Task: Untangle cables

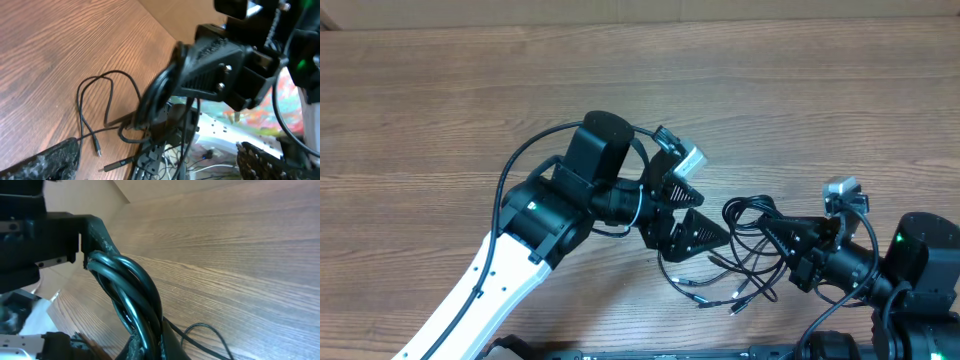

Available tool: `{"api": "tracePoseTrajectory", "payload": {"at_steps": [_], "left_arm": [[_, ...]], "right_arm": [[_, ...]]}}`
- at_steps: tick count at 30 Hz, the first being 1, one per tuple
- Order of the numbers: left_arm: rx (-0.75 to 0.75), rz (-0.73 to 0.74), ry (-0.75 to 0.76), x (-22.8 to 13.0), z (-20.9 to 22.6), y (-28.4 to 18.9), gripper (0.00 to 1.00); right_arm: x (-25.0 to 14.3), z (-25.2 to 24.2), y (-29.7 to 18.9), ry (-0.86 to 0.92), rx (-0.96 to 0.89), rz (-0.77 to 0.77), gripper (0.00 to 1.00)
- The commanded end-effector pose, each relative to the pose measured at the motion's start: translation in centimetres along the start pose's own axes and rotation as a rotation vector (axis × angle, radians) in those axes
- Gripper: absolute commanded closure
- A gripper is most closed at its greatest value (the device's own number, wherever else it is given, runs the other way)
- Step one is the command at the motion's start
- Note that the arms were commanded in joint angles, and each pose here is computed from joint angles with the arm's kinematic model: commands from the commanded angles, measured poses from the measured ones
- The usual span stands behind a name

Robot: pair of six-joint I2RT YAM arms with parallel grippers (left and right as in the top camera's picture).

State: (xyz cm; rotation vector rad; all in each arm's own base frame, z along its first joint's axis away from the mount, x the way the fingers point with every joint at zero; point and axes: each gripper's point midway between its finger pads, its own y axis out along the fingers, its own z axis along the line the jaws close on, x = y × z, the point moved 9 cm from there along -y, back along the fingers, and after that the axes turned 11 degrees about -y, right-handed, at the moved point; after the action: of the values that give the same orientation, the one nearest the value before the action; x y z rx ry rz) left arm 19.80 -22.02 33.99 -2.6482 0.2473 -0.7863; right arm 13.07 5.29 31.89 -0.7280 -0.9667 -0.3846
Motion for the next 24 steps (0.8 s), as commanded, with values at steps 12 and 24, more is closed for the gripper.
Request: {"api": "tracePoseTrajectory", "payload": {"at_steps": [12,24], "left_arm": [[-0.015,0.001,-0.052,0.7,-0.3,1.5,0.57],[-0.033,-0.003,-0.035,0.8,-0.9,1.8,0.55]], "right_arm": [[0.6,0.7,-0.1,0.021,0.082,-0.034,0.96],[0.7,0.9,-0.1,0.014,0.108,-0.04,0.96]]}}
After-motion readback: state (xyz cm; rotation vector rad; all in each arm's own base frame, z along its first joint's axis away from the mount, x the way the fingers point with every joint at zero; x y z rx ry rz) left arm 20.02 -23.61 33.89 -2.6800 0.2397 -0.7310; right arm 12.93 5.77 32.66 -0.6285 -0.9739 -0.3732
